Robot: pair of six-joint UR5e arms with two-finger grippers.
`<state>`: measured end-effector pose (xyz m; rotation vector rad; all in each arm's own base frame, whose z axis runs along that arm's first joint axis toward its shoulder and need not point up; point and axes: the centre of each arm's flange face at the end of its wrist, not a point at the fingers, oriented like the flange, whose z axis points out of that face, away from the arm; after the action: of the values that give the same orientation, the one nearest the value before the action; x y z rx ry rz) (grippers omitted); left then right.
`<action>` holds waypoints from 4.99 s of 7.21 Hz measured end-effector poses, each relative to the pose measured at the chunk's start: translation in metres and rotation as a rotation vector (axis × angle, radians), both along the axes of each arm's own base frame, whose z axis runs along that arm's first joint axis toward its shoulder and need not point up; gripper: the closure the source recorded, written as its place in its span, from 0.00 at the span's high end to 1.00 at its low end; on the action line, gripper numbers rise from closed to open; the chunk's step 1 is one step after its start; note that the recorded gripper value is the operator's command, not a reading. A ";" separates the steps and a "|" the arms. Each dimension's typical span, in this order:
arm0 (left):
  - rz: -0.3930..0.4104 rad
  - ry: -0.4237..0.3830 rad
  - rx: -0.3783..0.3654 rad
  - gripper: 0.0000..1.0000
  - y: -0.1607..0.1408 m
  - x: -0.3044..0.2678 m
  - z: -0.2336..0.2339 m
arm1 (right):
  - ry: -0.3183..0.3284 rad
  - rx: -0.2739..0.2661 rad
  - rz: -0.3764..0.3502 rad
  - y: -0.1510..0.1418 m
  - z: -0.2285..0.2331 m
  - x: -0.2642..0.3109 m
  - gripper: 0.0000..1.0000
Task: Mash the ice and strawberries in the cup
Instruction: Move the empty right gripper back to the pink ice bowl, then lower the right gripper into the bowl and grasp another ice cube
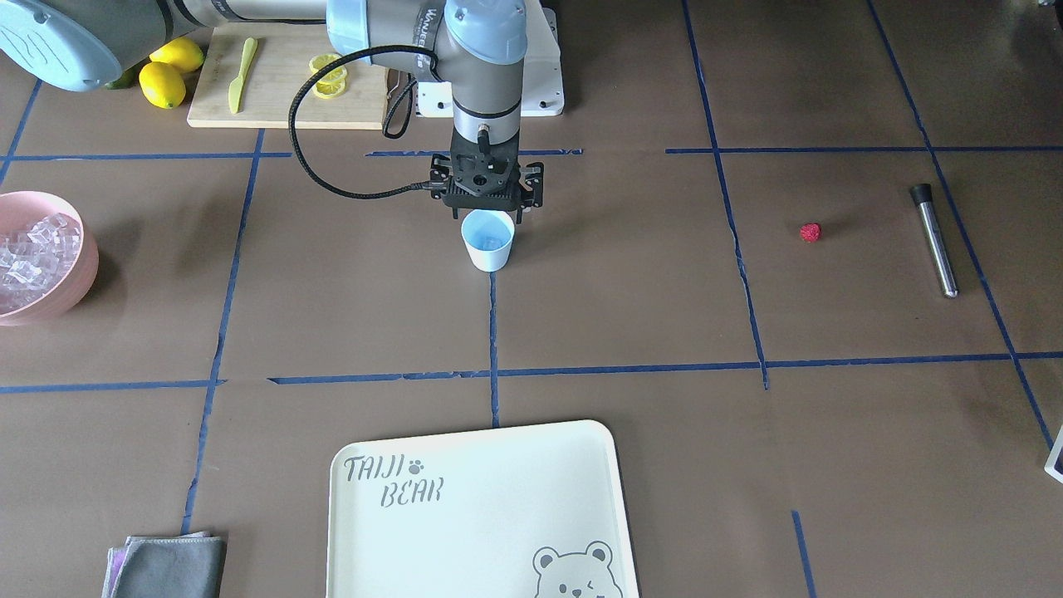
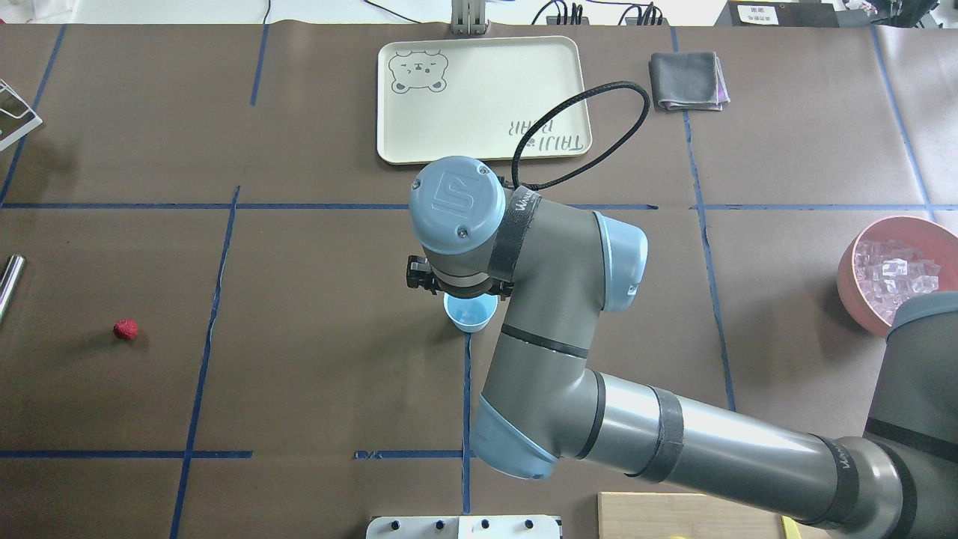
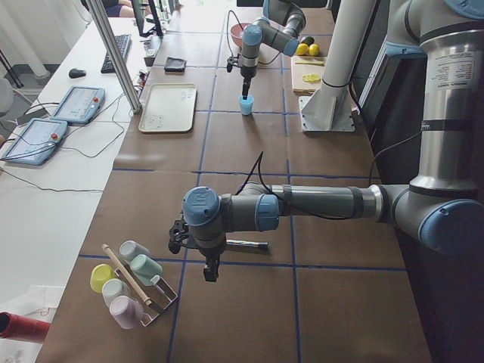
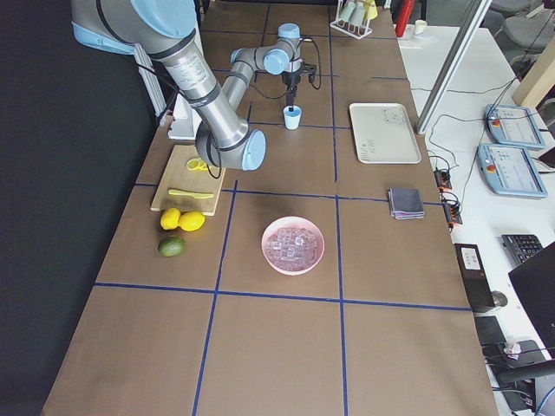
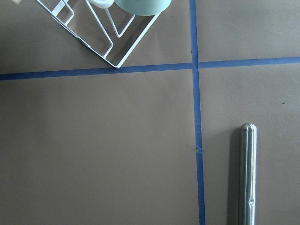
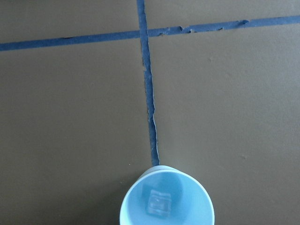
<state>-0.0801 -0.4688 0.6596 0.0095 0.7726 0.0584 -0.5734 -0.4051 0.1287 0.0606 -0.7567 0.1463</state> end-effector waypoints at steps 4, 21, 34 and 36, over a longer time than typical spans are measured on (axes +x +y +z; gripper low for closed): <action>0.001 0.000 0.003 1.00 -0.001 0.000 -0.001 | -0.045 0.103 0.093 -0.034 0.037 0.151 0.99; 0.000 -0.001 0.025 1.00 -0.003 0.000 -0.010 | 0.008 0.044 -0.066 -0.049 0.427 0.442 0.57; -0.001 -0.001 0.030 1.00 -0.003 0.000 -0.010 | 0.038 0.005 -0.106 -0.049 0.458 0.428 0.57; -0.001 -0.001 0.031 1.00 -0.003 0.000 -0.010 | 0.040 0.001 -0.116 -0.048 0.460 0.423 0.56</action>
<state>-0.0802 -0.4718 0.6493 0.0391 0.7705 0.0689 -0.1508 -0.4529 0.5887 0.0205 -0.7186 0.0338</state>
